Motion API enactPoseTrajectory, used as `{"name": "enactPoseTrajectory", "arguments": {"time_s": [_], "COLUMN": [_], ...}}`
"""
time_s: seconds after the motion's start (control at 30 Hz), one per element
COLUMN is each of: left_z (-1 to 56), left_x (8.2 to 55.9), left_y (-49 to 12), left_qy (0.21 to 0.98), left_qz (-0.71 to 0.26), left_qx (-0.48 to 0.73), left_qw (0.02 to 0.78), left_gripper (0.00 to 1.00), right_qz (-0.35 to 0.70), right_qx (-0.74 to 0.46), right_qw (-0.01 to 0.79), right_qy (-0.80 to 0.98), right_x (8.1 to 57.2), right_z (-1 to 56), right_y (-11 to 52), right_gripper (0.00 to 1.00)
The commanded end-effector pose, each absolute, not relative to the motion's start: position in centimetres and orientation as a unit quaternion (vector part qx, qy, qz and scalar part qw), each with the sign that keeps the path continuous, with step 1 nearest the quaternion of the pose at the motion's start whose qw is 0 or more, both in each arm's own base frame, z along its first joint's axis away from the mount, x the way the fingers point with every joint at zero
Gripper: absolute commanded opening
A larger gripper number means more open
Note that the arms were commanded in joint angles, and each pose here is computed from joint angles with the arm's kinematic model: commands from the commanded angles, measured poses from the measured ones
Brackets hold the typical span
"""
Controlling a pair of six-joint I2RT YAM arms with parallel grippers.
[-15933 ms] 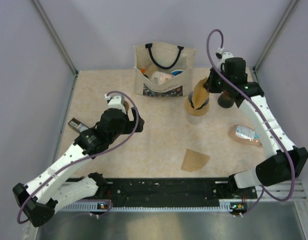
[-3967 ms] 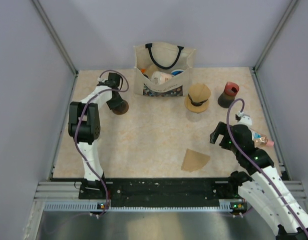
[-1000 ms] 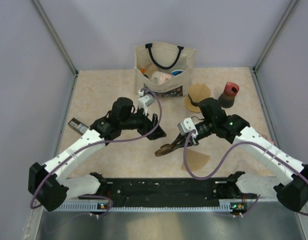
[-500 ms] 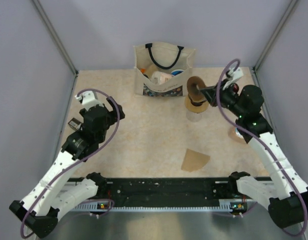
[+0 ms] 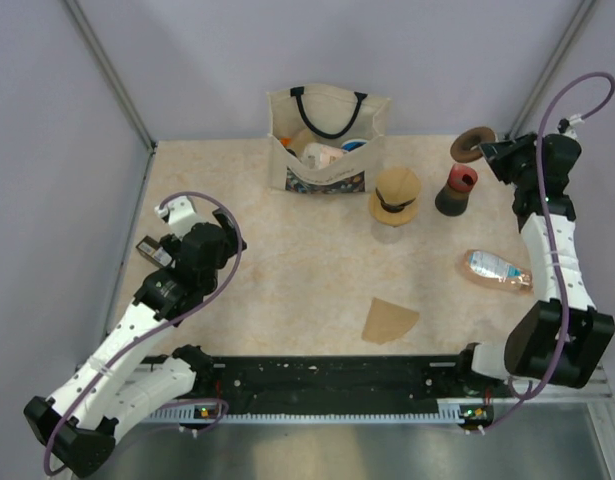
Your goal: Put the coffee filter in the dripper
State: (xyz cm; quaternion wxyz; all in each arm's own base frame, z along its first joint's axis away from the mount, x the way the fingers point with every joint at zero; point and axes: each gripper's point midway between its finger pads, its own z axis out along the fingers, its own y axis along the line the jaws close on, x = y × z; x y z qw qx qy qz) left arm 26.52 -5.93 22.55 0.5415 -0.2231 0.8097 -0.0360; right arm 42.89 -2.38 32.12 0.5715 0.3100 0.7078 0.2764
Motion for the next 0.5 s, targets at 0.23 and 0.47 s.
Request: {"name": "enactPoseTrajectory", "arguments": {"time_s": [0.23, 0.47], "left_z": [22.3, 22.3], "left_x": [26.1, 25.9], "left_y": [-5.8, -5.8], "left_qy": [0.804, 0.804], "left_qz": [-0.047, -0.051], "left_qx": [-0.227, -0.227], "left_qw": [0.547, 0.547], "left_gripper": [0.99, 0.99], "right_qz": [0.317, 0.324], "right_qx": [0.351, 0.366], "right_qw": [0.525, 0.517], "right_qy": [0.708, 0.702], "right_x": [46.1, 47.3], "right_z": [28.7, 26.3], "right_y": [-2.7, -3.7], "right_gripper": [0.0, 0.0]}}
